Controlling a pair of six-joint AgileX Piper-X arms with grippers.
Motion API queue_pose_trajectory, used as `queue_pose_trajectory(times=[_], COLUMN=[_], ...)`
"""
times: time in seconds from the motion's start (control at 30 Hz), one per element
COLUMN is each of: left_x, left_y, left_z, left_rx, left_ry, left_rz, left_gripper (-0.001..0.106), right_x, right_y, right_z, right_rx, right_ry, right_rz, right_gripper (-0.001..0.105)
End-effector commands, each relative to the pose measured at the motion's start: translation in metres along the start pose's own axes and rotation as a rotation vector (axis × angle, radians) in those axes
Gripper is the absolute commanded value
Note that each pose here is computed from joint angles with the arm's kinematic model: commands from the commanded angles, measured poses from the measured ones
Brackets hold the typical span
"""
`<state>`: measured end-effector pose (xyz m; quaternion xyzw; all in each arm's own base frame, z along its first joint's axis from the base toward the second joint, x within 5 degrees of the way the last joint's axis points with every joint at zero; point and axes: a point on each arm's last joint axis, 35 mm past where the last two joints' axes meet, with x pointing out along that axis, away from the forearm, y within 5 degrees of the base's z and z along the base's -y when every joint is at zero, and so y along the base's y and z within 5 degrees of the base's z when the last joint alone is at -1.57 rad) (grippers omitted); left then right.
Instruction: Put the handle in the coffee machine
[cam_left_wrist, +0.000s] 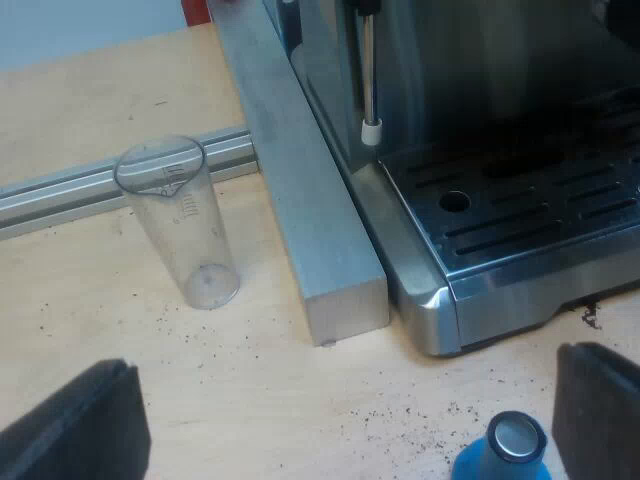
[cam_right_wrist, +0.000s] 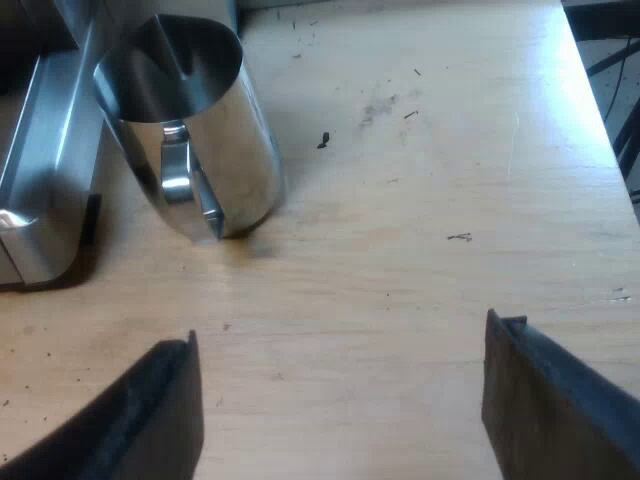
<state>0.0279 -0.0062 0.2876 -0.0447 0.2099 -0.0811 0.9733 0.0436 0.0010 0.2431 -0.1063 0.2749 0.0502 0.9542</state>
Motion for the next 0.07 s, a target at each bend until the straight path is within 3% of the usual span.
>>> queue_pose_trajectory(times=[0.03, 0.07], left_x=[0.0015, 0.0015], left_y=[0.0001, 0.0001], left_z=[0.0029, 0.0029], left_rx=[-0.003, -0.003], left_ry=[-0.005, -0.005], left_rz=[-0.001, -0.001], left_gripper=[0.083, 0.083], right_x=[-0.0004, -0.0004], right_y=[-0.0003, -0.0003], right_z=[0.0014, 0.0014], right_rx=[0.002, 0.002], right_ry=[0.001, 0.001], right_rz=[0.004, 0.004], right_gripper=[0.062, 0.062])
